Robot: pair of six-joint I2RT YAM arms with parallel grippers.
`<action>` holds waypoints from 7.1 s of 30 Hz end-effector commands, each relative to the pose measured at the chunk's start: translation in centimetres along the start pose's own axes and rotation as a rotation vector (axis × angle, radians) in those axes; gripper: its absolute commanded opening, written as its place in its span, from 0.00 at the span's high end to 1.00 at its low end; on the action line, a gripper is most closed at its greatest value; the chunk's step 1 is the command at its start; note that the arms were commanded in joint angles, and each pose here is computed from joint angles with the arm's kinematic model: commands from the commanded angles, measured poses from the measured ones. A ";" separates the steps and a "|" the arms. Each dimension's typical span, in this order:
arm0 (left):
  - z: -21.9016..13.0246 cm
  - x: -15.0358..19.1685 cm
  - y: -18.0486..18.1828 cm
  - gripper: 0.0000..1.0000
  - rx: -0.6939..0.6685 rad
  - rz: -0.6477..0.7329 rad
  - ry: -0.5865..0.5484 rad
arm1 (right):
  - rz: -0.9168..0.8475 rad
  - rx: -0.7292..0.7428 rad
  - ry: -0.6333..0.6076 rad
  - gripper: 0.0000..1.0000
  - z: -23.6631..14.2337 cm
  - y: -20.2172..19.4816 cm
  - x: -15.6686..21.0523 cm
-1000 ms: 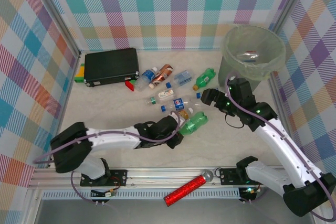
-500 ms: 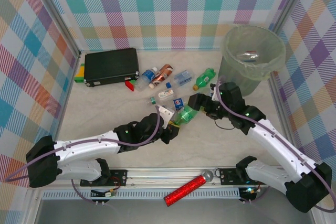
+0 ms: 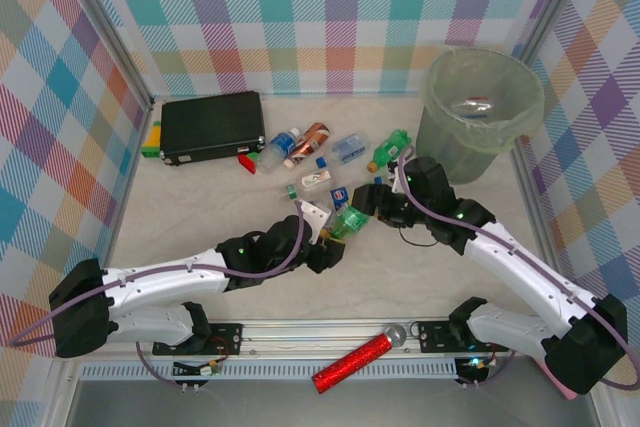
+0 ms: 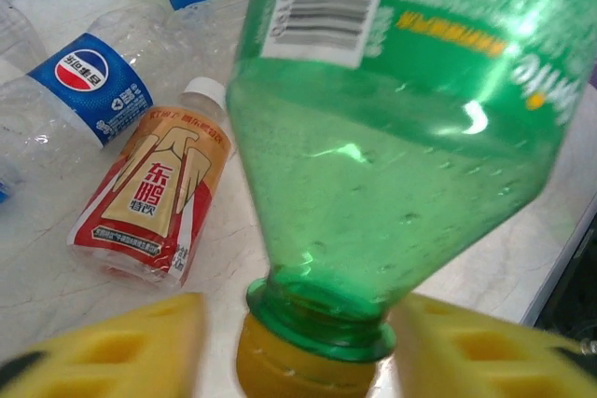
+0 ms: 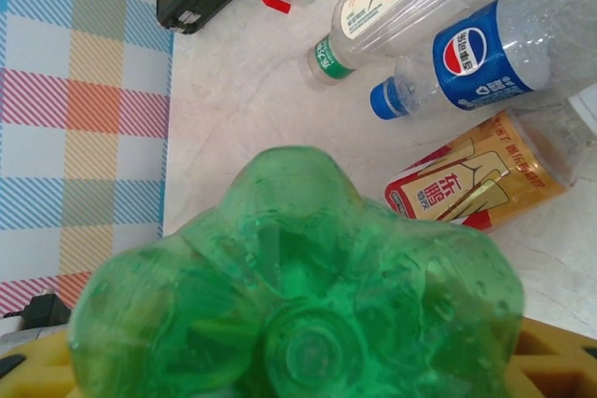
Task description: Put the plastic bottles in the bin
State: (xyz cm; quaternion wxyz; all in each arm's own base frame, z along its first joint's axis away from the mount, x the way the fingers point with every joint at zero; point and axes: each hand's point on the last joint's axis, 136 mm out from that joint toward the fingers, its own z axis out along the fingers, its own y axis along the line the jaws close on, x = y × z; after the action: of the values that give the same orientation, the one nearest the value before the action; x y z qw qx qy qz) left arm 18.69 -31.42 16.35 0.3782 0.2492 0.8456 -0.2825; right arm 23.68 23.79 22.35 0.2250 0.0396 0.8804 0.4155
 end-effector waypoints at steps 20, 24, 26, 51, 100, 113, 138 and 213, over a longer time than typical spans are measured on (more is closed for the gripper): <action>-7.7 -2.9 2.8 0.00 -0.066 -0.088 -0.229 | -0.390 0.650 -0.745 0.46 -18.8 3.6 -21.3; -8.6 -2.9 3.2 0.00 -0.071 -0.092 -0.243 | -0.382 0.744 -0.810 0.48 -21.0 2.4 -24.8; -8.9 -2.9 3.2 0.00 -0.070 -0.092 -0.246 | -0.371 0.787 -0.833 0.48 -21.8 1.5 -26.6; -10.7 -2.0 4.7 0.00 -0.104 -0.118 -0.268 | -0.138 1.141 -0.764 0.48 -24.4 -11.9 -36.1; -3.0 0.9 5.4 0.04 -0.210 0.013 -0.059 | -0.258 0.615 -0.466 0.01 -12.2 -2.1 -17.1; 6.5 1.9 6.7 0.10 -0.240 0.073 0.141 | -0.163 0.449 -0.339 0.01 -11.2 -4.3 -7.6; 10.5 3.5 6.1 0.51 -0.163 0.092 0.250 | -0.128 0.367 -0.314 0.01 -9.7 -4.6 -6.1; -11.0 -6.2 2.4 0.00 0.103 -0.128 -0.352 | -0.337 0.824 -0.817 0.67 -24.1 1.3 -29.5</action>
State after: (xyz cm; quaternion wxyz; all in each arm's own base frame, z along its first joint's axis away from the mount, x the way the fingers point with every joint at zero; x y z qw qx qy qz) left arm 18.47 -24.25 27.18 0.4921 0.1705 0.7599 -0.3890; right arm 38.65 2.57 47.71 0.5801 0.1427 0.8012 0.0354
